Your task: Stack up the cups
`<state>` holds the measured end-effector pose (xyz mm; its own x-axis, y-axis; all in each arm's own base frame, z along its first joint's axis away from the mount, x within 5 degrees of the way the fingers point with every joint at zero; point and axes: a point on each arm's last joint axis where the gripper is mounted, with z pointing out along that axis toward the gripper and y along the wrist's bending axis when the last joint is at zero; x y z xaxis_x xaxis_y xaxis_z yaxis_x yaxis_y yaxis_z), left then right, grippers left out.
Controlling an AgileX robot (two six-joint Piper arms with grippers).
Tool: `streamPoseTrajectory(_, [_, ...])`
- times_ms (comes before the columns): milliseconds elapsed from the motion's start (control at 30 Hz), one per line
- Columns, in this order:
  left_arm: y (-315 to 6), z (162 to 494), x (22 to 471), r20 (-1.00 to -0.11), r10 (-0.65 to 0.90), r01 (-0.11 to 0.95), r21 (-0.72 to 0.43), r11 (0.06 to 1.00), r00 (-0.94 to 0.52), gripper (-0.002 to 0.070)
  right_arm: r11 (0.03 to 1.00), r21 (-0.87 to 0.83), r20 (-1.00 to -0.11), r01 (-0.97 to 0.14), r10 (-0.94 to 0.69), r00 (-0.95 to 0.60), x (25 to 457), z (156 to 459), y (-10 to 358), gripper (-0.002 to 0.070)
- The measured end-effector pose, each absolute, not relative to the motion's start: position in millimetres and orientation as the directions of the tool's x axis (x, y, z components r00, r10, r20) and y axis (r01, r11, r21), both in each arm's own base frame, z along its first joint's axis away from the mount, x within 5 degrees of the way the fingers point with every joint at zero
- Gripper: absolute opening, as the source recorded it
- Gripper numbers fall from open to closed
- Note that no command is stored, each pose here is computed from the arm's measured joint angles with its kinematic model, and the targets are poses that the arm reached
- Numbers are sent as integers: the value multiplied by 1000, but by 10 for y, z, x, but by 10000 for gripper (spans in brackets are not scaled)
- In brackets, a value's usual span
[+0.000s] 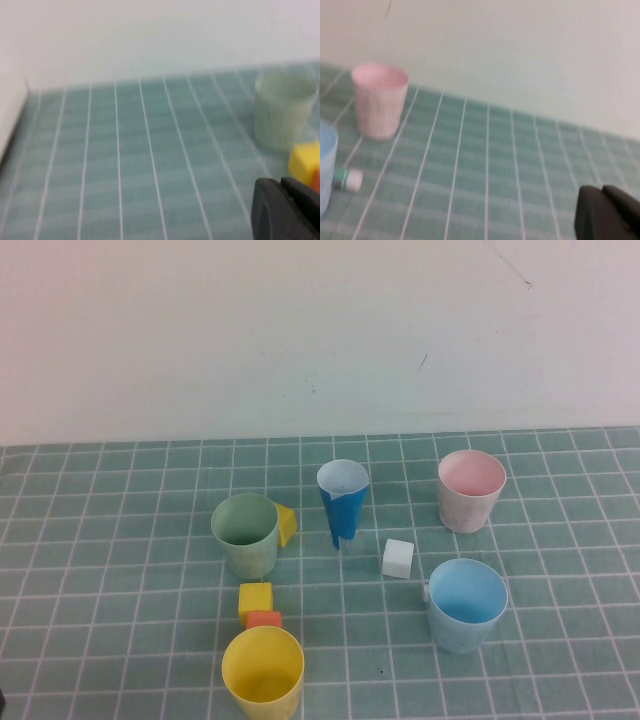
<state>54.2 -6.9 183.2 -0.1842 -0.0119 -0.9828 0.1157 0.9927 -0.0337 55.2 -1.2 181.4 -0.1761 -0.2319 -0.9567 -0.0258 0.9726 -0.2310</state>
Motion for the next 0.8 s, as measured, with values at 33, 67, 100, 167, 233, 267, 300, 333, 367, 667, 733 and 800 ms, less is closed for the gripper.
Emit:
streamPoseTrajectory(33, [-69,1881,550,-991,-18,116,-34,993,-132,-2,972,-234,-964,-15,-234,-126,559,1861,-11,-3])
streamPoseTrajectory(67, [-68,1939,556,-997,-24,117,-32,993,-68,-2,972,-236,-970,0,-235,-56,565,1926,-9,-3])
streamPoseTrajectory(100, [-66,2004,558,-1000,-31,117,-30,993,3,-2,971,-238,-971,16,-238,20,566,1996,-7,-3])
streamPoseTrajectory(167, [-64,2125,550,-990,-27,117,-11,993,138,-2,971,-235,-958,44,-239,157,555,2124,-2,-3])
streamPoseTrajectory(233, [-61,2254,522,-959,-18,112,14,994,281,-2,971,-227,-926,72,-238,292,525,2249,2,-3])
streamPoseTrajectory(267, [-59,2310,503,-939,-24,110,15,994,343,-2,971,-223,-906,84,-238,350,506,2303,4,-3])
streamPoseTrajectory(300, [-56,2361,484,-917,-30,109,15,994,398,-2,971,-219,-884,95,-239,402,486,2351,7,-3])
streamPoseTrajectory(333, [-54,2405,463,-894,-35,108,15,994,446,-2,971,-216,-866,103,-239,440,469,2387,8,-3])
streamPoseTrajectory(367, [-52,2437,447,-876,-39,108,15,994,481,-2,971,-211,-843,112,-239,482,448,2426,10,-3])
streamPoseTrajectory(667, [-46,2593,338,-756,-48,104,26,994,653,-2,982,-133,-783,130,-185,593,380,2528,-18,-3])
streamPoseTrajectory(733, [-43,2608,325,-742,-53,104,23,994,668,-2,986,-107,-784,130,-164,599,377,2532,-31,-3])
streamPoseTrajectory(800, [-37,2617,317,-733,-79,116,0,993,676,-2,988,-85,-786,129,-146,601,375,2533,-42,-3])
